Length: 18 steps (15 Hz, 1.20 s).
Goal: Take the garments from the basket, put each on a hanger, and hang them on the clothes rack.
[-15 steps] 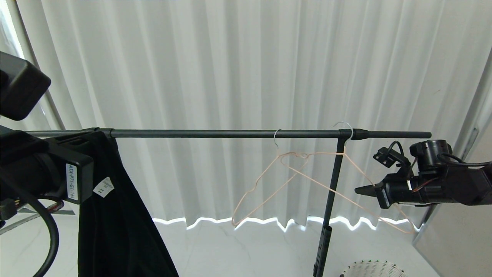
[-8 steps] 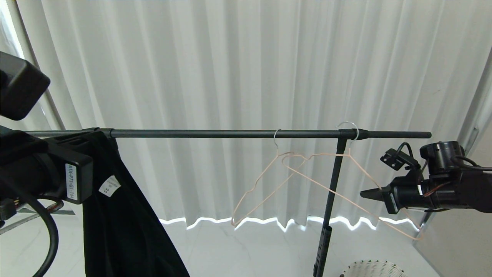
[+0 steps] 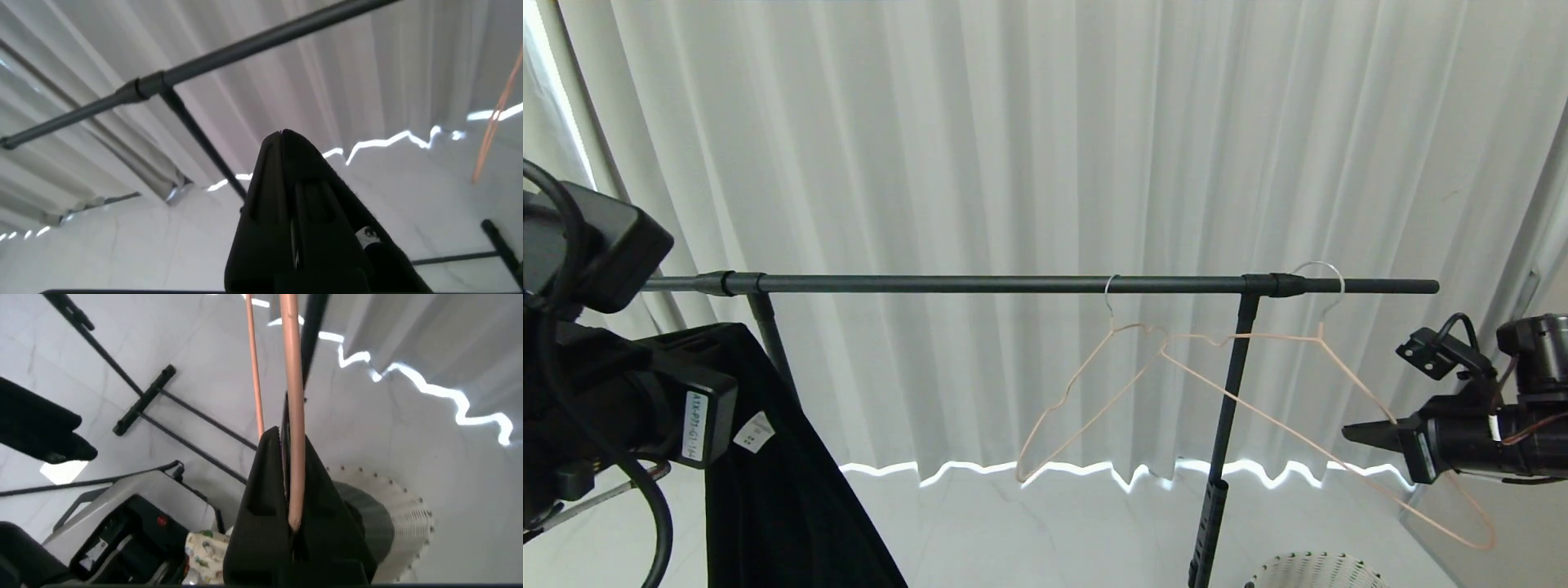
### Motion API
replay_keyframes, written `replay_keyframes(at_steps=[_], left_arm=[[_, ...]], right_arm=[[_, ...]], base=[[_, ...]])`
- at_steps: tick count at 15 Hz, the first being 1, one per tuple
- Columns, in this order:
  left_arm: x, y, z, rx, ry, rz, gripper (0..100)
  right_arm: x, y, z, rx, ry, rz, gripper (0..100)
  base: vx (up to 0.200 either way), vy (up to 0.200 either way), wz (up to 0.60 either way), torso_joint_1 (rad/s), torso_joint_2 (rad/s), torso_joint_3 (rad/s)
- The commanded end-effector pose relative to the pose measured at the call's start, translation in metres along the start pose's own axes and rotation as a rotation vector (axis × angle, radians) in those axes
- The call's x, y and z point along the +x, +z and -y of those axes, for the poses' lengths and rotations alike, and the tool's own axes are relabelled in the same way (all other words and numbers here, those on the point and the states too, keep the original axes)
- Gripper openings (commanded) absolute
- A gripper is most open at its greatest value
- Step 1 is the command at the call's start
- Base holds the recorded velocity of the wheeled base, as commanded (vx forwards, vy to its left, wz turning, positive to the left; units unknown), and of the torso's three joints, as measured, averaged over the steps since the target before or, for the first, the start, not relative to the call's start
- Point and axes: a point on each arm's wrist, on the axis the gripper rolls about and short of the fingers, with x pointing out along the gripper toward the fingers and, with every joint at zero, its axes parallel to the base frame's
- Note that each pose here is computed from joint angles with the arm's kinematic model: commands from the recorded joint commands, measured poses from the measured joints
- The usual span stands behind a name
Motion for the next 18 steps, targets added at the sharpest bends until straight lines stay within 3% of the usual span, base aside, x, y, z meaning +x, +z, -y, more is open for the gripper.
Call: replay_keyframes(at_steps=[1,6,9,18], left_arm=[[0.005,-0.011,0.0,0.01,0.023,-0.045,0],[0.008,-0.035,0.006,0.048,0.02,-0.121,0],[0.009,-0.041,0.008,0.057,0.016,-0.135,0],[0.01,-0.056,0.013,0.077,0.007,-0.167,0]], right_arm=[[-0.034,-0.006,-0.013,0.002,-0.088,0.023,0],[-0.071,-0.025,-0.044,0.003,-0.194,0.008,0],[-0.089,-0.031,-0.059,0.016,-0.235,0.046,0],[-0.102,-0.042,-0.081,-0.031,-0.19,0.063,0]], base=[[0.0,0.0,0.0,0.0,0.0,0.0],[0.0,0.0,0.0,0.0,0.0,0.0],[0.0,0.0,0.0,0.0,0.0,0.0],[-0.2,0.0,0.0,0.001,0.0,0.004]])
